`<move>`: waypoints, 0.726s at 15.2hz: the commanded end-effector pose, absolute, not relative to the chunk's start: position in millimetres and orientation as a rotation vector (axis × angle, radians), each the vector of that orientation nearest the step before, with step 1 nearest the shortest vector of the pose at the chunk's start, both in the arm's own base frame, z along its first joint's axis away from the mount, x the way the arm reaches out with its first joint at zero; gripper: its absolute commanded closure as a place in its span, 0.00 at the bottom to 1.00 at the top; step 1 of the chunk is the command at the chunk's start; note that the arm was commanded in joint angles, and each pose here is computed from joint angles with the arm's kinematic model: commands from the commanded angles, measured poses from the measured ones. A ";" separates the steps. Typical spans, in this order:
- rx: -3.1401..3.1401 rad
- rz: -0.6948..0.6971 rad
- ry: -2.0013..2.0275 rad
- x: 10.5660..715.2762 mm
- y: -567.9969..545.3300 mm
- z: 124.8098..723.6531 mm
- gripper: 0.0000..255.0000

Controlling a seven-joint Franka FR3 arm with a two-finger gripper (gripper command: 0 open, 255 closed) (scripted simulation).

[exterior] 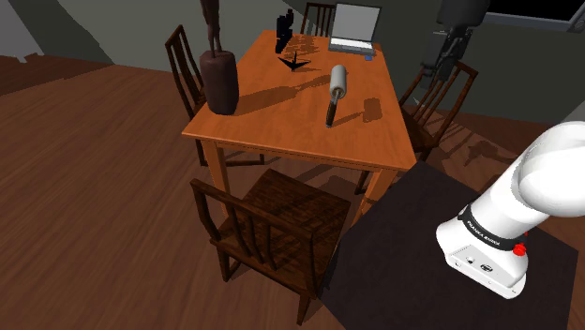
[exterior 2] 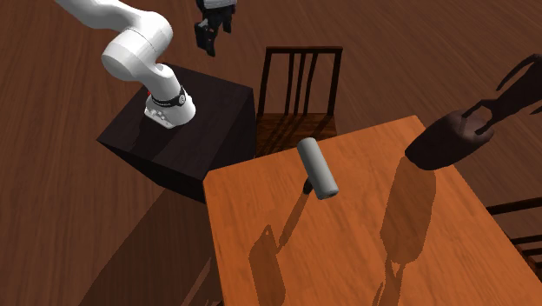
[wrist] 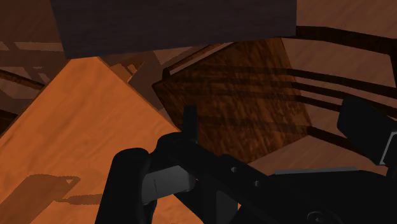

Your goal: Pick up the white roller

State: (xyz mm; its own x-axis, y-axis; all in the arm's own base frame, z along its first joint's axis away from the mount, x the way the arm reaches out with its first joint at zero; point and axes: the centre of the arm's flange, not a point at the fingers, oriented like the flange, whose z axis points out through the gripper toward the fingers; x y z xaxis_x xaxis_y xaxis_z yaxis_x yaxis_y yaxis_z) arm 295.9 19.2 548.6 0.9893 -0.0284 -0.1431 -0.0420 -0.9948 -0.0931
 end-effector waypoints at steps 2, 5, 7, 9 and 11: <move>-3.045 0.215 0.085 307.7 19.4 543.6 0.00; -3.065 0.211 0.180 343.1 18.3 528.5 0.00; -3.076 0.208 0.244 366.7 16.2 518.4 0.00; -3.087 0.205 0.308 390.1 12.9 508.5 0.00; -3.096 0.201 0.373 413.4 8.5 498.6 0.00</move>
State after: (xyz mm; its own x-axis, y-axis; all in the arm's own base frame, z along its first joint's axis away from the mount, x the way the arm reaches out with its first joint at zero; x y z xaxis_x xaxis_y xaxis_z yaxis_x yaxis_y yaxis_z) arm 399.2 14.7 505.1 0.9677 -0.2138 -0.1333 -0.2171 -0.9761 -0.0107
